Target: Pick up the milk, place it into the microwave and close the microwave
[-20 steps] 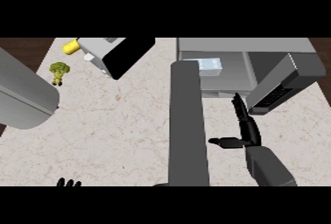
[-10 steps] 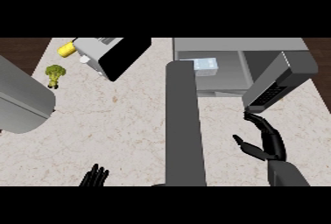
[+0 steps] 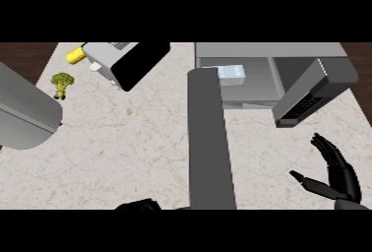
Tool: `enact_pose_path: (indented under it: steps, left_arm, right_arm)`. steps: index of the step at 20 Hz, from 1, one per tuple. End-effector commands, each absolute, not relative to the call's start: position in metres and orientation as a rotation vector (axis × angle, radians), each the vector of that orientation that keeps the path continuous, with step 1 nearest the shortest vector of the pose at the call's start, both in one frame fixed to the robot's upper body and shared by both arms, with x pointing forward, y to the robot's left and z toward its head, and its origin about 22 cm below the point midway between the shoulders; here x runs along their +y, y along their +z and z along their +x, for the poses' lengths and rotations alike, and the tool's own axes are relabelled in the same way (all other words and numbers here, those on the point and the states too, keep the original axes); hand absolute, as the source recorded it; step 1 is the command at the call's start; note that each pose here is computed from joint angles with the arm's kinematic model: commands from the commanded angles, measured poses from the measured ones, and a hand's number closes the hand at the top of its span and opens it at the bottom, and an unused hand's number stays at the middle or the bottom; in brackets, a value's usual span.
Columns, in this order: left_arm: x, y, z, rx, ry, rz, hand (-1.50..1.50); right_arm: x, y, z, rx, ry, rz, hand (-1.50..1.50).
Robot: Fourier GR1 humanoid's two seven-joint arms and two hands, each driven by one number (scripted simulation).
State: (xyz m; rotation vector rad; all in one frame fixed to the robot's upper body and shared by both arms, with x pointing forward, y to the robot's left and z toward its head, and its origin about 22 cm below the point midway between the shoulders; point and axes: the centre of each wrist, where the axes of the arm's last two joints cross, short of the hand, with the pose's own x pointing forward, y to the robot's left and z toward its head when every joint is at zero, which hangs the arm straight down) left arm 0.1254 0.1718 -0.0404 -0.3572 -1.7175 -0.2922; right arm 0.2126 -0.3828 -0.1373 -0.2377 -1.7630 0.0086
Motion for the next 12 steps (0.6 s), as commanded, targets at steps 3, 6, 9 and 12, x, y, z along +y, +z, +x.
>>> enact_pose_path:
  steps: [3,6,9,12]
  left_arm:
    - [0.139,-0.055,0.151,-1.690,-0.343,-0.320,1.50]
    - [0.139,-0.051,0.176,-1.723,-0.296,-0.244,1.50]
    - [0.128,-0.056,0.179,-1.714,-0.379,-0.257,1.50]
    - [0.123,-0.054,0.209,-1.631,-0.542,-0.297,1.50]
  right_arm:
    - [-0.433,-0.122,0.180,-1.840,-0.057,-0.181,-1.50]
    - [-0.436,-0.124,0.175,-1.836,-0.114,-0.216,-1.50]
    - [-0.440,-0.127,0.170,-1.831,-0.083,-0.202,-1.50]
    - [-0.446,-0.121,0.166,-1.831,-0.082,-0.183,-1.50]
